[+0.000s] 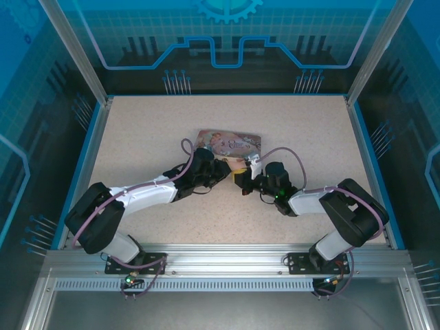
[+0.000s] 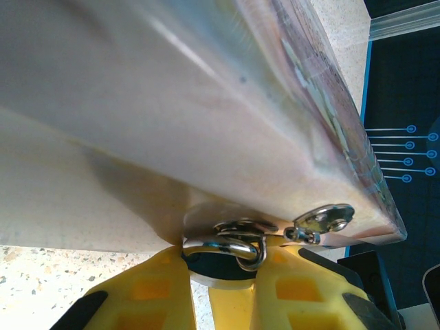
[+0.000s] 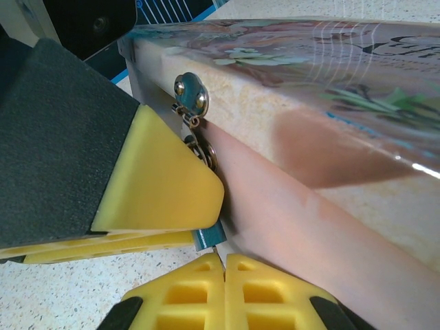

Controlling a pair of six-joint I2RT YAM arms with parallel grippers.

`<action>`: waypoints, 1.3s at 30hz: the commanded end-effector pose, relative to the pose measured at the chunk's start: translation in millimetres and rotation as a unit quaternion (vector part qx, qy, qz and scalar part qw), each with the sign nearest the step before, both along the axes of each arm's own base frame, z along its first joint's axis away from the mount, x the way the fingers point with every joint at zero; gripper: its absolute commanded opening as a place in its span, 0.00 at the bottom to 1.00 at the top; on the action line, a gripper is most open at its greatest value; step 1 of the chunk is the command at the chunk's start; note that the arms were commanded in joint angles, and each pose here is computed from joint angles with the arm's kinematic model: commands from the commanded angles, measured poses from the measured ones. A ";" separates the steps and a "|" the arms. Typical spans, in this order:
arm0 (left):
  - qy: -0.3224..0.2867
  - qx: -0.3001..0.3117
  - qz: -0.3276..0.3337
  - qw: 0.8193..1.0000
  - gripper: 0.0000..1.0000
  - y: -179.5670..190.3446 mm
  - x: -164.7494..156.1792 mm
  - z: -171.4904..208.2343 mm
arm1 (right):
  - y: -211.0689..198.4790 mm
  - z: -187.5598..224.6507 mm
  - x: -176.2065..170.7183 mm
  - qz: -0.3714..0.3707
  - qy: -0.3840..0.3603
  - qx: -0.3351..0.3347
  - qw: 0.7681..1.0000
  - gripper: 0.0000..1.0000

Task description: Unlock the padlock with the key

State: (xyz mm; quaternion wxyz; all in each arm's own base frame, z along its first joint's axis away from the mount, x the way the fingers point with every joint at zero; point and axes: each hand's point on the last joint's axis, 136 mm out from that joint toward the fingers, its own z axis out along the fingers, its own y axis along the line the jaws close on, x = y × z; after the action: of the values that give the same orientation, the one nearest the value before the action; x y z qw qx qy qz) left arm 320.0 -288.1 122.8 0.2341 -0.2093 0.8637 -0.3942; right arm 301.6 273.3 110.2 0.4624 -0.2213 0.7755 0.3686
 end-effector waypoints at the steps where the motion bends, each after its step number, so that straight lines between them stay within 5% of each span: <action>1: -0.017 -0.052 -0.081 0.995 0.04 -39.1 -18.4 22.1 | 18.2 48.5 -5.8 0.026 -0.057 0.062 0.996 0.00; 39: -0.028 -0.043 -0.065 0.997 0.04 -28.5 -17.8 26.7 | 18.3 37.2 -10.5 0.022 -0.040 0.049 0.998 0.00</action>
State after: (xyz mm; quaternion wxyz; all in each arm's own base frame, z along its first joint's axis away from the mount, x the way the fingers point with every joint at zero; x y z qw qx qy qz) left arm 317.6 -288.0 120.0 0.2300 -0.2079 0.8656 -0.3932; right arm 299.0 273.8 107.5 0.4618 -0.2130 0.7806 0.3633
